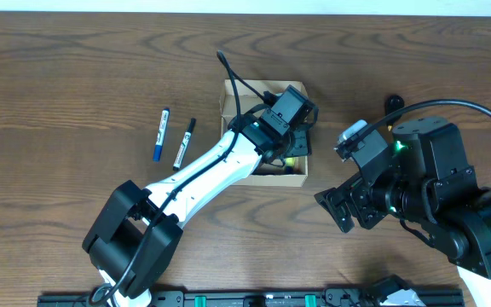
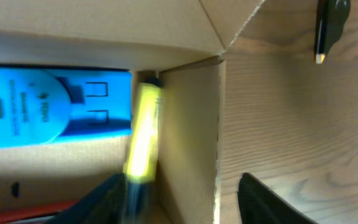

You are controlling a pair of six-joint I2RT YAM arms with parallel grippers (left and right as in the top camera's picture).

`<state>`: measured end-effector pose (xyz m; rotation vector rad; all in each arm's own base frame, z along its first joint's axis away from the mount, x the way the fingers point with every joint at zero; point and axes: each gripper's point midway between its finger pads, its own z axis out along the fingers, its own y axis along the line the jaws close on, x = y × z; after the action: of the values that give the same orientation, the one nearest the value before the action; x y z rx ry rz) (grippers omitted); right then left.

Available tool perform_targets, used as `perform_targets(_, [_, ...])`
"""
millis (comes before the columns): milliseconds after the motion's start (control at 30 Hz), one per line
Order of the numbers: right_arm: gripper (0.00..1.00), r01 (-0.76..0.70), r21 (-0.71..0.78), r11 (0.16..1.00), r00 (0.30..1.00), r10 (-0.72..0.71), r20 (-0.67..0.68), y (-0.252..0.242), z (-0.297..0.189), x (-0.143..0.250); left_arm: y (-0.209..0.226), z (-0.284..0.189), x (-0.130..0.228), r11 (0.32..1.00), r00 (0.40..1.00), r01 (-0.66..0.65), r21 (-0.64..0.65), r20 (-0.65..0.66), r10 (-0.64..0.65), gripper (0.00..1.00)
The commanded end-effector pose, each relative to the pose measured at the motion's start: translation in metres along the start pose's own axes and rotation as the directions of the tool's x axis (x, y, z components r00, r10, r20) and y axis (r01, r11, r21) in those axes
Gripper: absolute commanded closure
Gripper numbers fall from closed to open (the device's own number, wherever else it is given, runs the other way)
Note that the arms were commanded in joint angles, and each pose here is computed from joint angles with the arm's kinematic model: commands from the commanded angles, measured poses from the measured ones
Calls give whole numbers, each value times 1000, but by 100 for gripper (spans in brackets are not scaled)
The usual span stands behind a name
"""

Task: Pack container
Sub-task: 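Lower the yellow highlighter into the box and open the left gripper, then retract the left gripper out of the box to its left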

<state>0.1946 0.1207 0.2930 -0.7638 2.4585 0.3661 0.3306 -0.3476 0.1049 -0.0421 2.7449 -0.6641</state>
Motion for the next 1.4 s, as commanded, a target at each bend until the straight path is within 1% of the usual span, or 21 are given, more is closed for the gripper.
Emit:
perform_targets(0, [1, -10, 0, 1000, 1000, 10, 8, 0, -2, -2, -3, 2, 1, 1000, 1000, 2, 15, -12, -2, 40])
perform_targets(67, [1, -10, 0, 1000, 1000, 10, 8, 0, -2, -2, -7, 2, 2, 999, 1000, 2, 32, -19, -1, 41])
perform_targets(200, [1, -10, 0, 1000, 1000, 10, 8, 0, -2, -2, -12, -5, 2, 998, 1000, -14, 65, -27, 16, 44])
perform_targets(367, [1, -10, 0, 1000, 1000, 10, 8, 0, -2, -2, -13, -37, -9, 986, 990, -143, 85, 16, 142, 45])
perform_targets(433, [1, -10, 0, 1000, 1000, 10, 8, 0, -2, -2, -7, -55, -16, 976, 977, -210, 62, 48, 208, 45])
perform_targets(533, [1, -10, 0, 1000, 1000, 10, 8, 0, -2, -2, 14, -90, -27, 946, 941, -324, -26, 90, 325, 45])
perform_targets(633, [1, -10, 0, 1000, 1000, 10, 8, 0, -2, -2, 40, -128, -30, 895, 893, -431, -117, 84, 442, 46])
perform_targets(800, [1, -10, 0, 1000, 1000, 10, 8, 0, -2, -2, 71, -182, -23, 829, 835, -530, -179, 60, 547, 49])
perform_targets(933, [1, -10, 0, 1000, 1000, 10, 8, 0, -2, -2, 91, -219, -16, 777, 787, -593, -212, 52, 615, 48])
perform_targets(1033, [1, -10, 0, 1000, 1000, 10, 8, 0, -2, -2, 98, -238, -10, 744, 755, -628, -227, 53, 654, 43])
perform_targets(1100, [1, -10, 0, 1000, 1000, 10, 8, 0, -2, -2, 100, -246, -4, 721, 733, -653, -231, 49, 679, 37])
perform_targets(1133, [1, -10, 0, 1000, 1000, 10, 8, 0, -2, -2, 101, -250, -2, 712, 724, -663, -232, 46, 689, 26])
perform_targets(1167, [1, -9, 1, 1000, 1000, 9, 9, -1, -2, -2, 102, -252, -1, 709, 720, -666, -234, 46, 692, 4])
perform_targets(1367, [1, -9, 23, 1000, 1000, 9, 8, -4, -2, -2, 106, -254, 2, 707, 724, -663, -248, 31, 689, 5])
